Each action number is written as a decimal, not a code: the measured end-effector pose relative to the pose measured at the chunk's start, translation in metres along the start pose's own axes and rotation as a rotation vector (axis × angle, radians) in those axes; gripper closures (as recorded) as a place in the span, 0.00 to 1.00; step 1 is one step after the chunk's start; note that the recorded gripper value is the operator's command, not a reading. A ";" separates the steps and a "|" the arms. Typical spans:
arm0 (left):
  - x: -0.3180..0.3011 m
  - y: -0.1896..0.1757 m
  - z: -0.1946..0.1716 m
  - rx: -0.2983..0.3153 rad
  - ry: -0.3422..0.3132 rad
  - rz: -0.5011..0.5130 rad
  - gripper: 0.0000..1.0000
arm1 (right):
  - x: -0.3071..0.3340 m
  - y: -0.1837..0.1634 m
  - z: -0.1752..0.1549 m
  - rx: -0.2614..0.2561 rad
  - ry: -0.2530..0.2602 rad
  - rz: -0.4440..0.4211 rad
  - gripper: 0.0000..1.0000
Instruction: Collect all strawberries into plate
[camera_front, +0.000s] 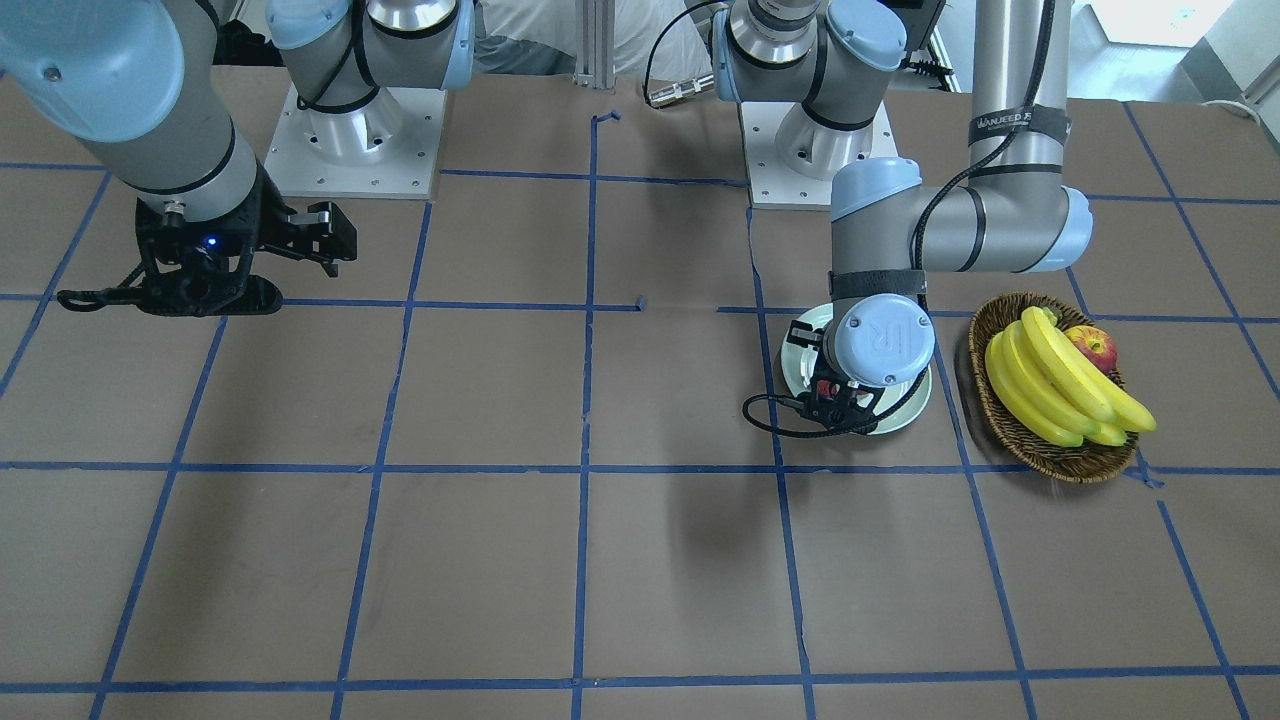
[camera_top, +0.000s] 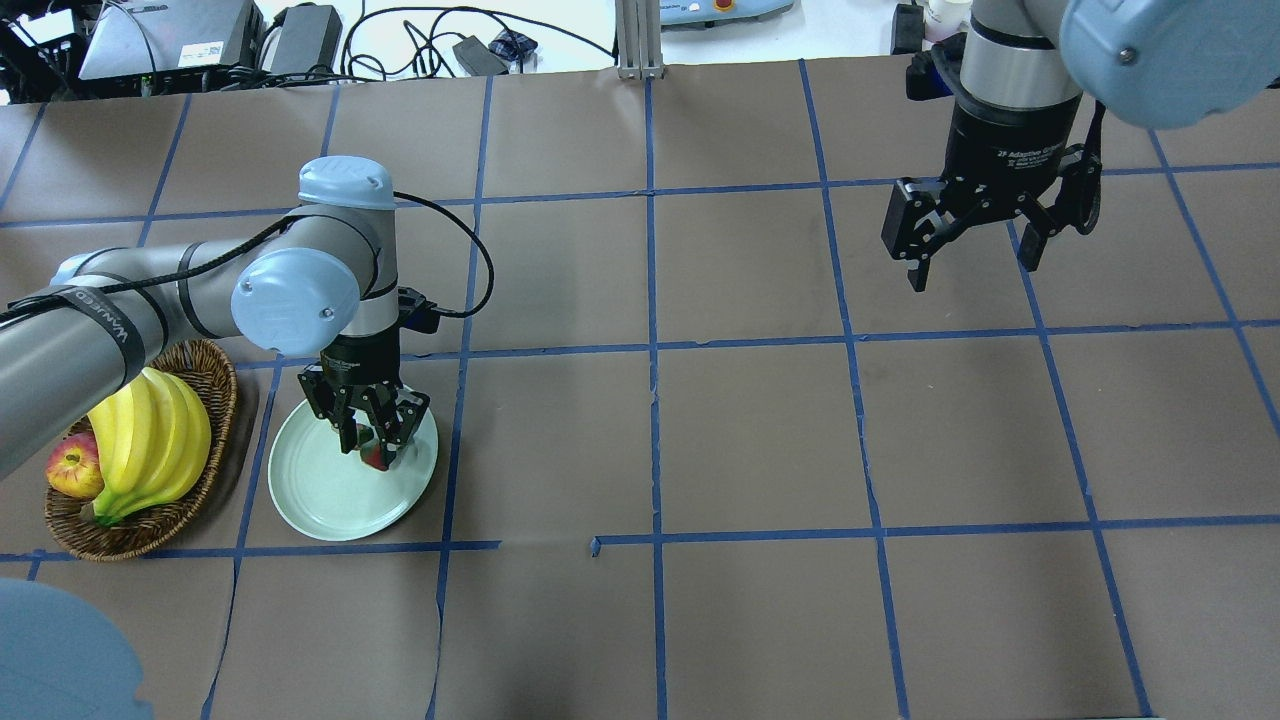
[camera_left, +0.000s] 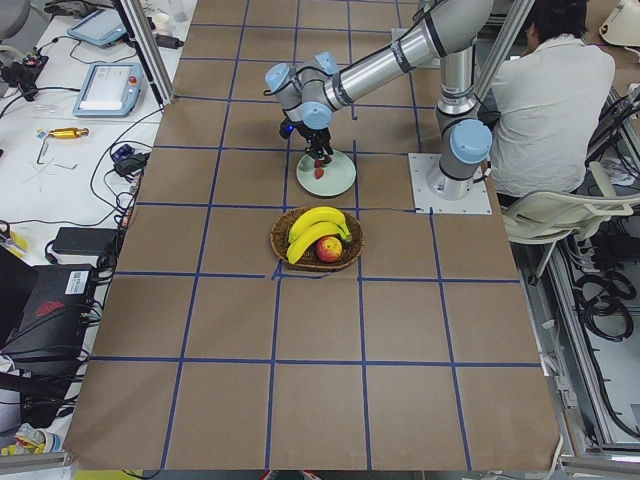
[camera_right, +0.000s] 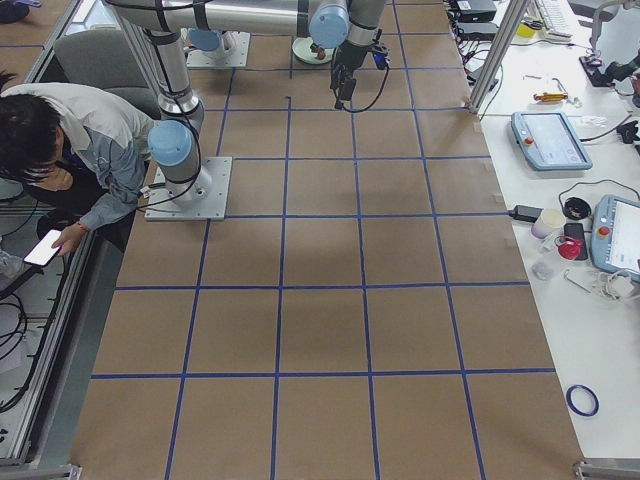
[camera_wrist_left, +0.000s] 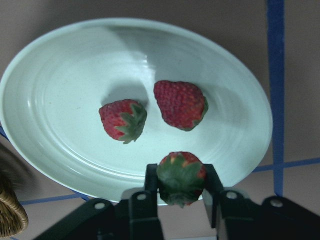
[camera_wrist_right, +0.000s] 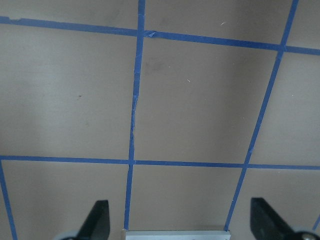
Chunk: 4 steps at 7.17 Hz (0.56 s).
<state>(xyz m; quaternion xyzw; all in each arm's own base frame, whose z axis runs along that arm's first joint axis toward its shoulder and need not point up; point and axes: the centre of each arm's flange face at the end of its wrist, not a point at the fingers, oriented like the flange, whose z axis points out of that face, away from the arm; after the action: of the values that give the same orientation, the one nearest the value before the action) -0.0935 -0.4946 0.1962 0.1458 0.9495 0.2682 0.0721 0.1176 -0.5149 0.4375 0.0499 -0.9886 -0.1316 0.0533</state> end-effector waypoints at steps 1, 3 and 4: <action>0.000 0.003 -0.006 0.015 0.001 -0.004 0.00 | 0.000 0.000 0.000 -0.001 0.000 0.000 0.00; 0.002 0.008 -0.035 0.083 -0.009 -0.015 0.00 | 0.000 0.001 -0.001 -0.003 -0.004 0.001 0.00; 0.000 0.011 -0.062 0.139 -0.026 -0.023 0.00 | -0.001 0.001 -0.001 -0.002 -0.006 0.000 0.00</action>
<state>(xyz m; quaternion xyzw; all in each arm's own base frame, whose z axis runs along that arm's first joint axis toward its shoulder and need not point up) -0.1048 -0.5161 0.2548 0.1433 0.9665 0.1987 0.0770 0.1182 -0.5142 0.4390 0.0493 -0.9887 -0.1325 0.0503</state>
